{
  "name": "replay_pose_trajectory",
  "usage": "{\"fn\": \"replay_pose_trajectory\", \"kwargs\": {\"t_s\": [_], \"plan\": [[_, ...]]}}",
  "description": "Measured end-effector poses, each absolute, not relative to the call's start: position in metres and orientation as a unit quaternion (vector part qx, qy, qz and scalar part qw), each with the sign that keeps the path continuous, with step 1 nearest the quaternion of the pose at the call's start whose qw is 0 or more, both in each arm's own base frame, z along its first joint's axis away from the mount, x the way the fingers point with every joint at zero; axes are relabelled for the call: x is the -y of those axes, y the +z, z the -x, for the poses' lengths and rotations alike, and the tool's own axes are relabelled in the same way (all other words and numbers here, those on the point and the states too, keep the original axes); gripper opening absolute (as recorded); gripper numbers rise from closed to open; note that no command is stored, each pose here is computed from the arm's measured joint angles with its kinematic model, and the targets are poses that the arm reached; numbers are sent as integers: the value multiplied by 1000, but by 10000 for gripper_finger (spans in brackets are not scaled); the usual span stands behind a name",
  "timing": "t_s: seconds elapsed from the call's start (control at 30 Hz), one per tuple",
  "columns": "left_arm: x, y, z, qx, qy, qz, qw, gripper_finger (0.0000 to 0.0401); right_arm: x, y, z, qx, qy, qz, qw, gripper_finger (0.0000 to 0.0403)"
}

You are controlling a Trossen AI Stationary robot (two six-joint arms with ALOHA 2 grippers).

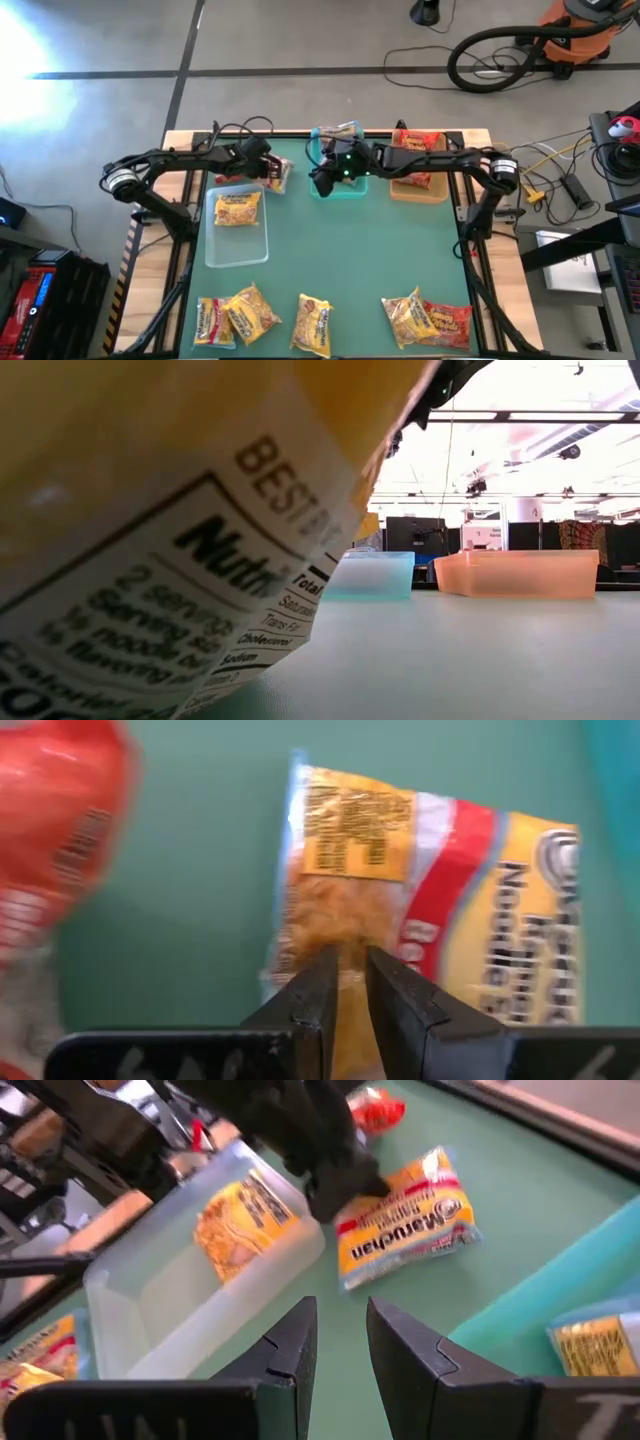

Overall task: Sort Maruchan noodles
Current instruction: Put the top blue noodle pack into the blue bin

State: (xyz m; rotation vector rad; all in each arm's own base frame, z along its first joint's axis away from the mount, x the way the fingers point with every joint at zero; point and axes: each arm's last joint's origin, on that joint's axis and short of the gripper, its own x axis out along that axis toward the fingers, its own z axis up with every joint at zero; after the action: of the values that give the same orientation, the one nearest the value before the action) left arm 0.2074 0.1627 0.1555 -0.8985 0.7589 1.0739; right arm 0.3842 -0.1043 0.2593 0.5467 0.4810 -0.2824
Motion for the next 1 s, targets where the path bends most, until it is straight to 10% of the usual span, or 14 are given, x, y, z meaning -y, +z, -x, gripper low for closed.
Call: {"fn": "replay_pose_trajectory", "kwargs": {"t_s": [1.0], "plan": [[-162,157,-215,-361,498,389,686,39,109,206,-414,-218,-152,-433,862,79]]}}
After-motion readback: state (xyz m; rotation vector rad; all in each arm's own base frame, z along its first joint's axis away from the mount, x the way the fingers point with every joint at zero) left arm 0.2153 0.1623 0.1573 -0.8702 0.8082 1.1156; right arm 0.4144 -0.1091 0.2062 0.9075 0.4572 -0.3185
